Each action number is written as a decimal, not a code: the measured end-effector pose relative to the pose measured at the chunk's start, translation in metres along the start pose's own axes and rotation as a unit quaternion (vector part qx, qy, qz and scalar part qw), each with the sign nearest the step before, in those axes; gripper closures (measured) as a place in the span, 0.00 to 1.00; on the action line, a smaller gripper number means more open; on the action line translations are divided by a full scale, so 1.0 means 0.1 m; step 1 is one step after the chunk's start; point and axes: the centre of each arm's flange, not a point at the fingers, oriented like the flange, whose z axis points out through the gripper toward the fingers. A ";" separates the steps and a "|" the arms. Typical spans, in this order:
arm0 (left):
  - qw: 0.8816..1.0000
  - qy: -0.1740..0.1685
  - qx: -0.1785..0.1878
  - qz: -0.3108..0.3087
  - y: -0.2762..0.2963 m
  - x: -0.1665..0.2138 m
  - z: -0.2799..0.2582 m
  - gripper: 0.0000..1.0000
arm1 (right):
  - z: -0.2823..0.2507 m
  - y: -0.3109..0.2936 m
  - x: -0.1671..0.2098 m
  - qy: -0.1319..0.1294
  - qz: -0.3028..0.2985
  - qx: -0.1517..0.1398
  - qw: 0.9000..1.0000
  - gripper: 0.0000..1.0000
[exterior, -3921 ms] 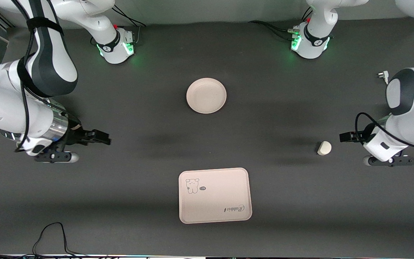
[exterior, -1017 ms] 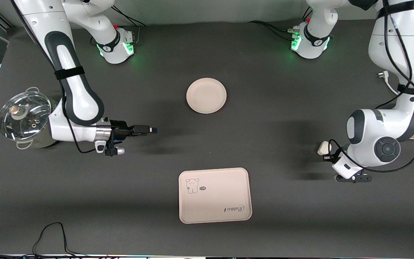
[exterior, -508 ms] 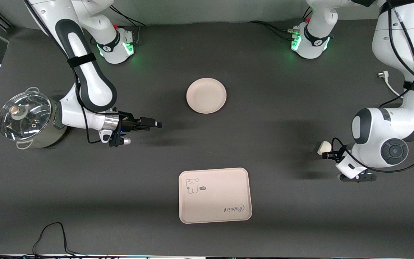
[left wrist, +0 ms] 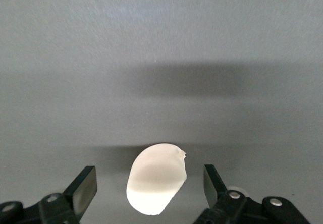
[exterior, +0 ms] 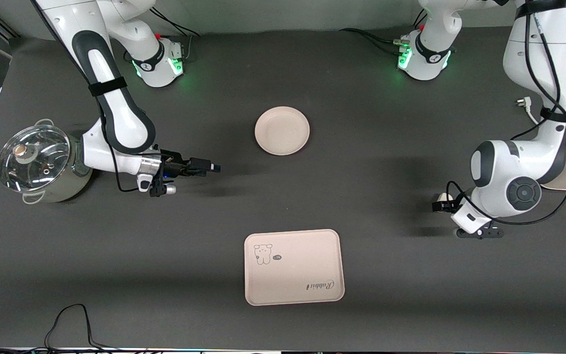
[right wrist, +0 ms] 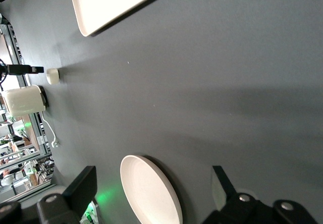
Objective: Place bun in plate and plate on tray
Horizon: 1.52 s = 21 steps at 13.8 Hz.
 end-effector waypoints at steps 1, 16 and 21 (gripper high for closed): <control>1.000 0.001 0.000 0.000 0.00 -0.04 0.06 0.15 | 0.01 0.03 -0.02 -0.002 0.001 0.000 1.000 0.00; 1.000 0.001 0.003 0.008 0.12 0.26 -1.43 0.90 | 0.03 0.08 -0.06 -0.004 0.006 -0.003 1.000 0.00; 1.000 -0.016 0.007 0.018 0.28 0.22 -2.47 0.90 | 0.04 0.11 -0.06 0.000 0.007 -0.007 1.000 0.00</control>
